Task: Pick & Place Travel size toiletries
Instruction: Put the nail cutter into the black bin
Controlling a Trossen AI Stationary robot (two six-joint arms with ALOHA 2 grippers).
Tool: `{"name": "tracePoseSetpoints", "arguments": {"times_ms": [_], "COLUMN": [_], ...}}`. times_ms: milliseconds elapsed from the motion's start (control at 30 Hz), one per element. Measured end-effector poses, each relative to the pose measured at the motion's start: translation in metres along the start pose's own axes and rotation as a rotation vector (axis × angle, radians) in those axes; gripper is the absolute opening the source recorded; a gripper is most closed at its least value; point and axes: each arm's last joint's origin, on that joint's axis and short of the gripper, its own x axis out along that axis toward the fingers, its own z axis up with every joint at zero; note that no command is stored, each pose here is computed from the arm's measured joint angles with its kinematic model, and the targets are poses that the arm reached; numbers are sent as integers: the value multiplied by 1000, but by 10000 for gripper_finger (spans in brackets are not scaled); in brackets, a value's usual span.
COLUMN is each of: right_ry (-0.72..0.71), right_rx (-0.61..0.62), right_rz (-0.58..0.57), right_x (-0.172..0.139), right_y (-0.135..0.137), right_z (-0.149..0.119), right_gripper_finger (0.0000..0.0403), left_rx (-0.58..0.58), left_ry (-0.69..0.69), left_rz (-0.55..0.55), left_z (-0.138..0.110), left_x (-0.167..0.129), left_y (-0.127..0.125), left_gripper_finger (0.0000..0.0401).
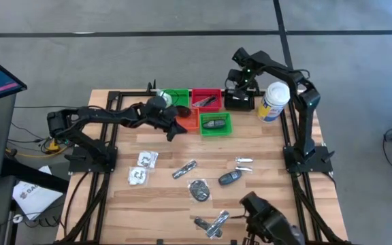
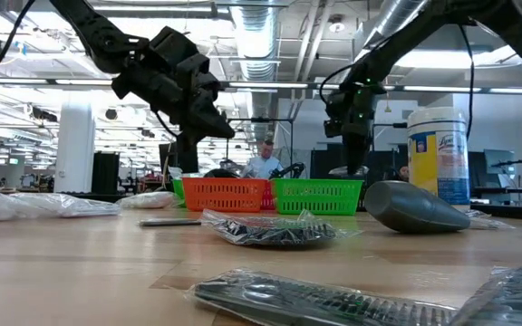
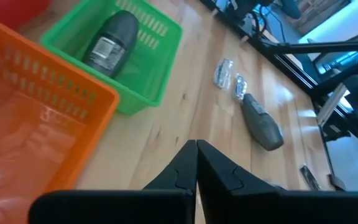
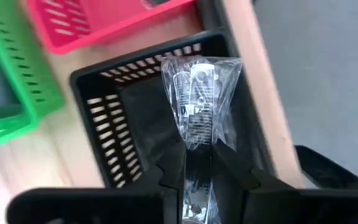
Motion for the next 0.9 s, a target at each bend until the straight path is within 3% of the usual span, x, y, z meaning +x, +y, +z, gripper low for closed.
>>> {"name": "tracePoseSetpoints", "arguments": {"times_ms": [333,500,900], "right_ry": [0,60,-17], "right_rx": [-21,-31,-68], "right_rz": [28,77,11], "right_x": [-10,7,-1], "right_y": [-12,-3,15], "right_z": [-17,-28,-57], "right_gripper_finger": [48,48,48], "left_rx": [-7,-12,-18], "left_ry": [5,14,20], "left_rz": [6,9,12], "left_z": [0,-1,-2], "left_x": [-1,-1,-1], "left_y": [1,2,2], "left_gripper_finger": [0,0,0]}}
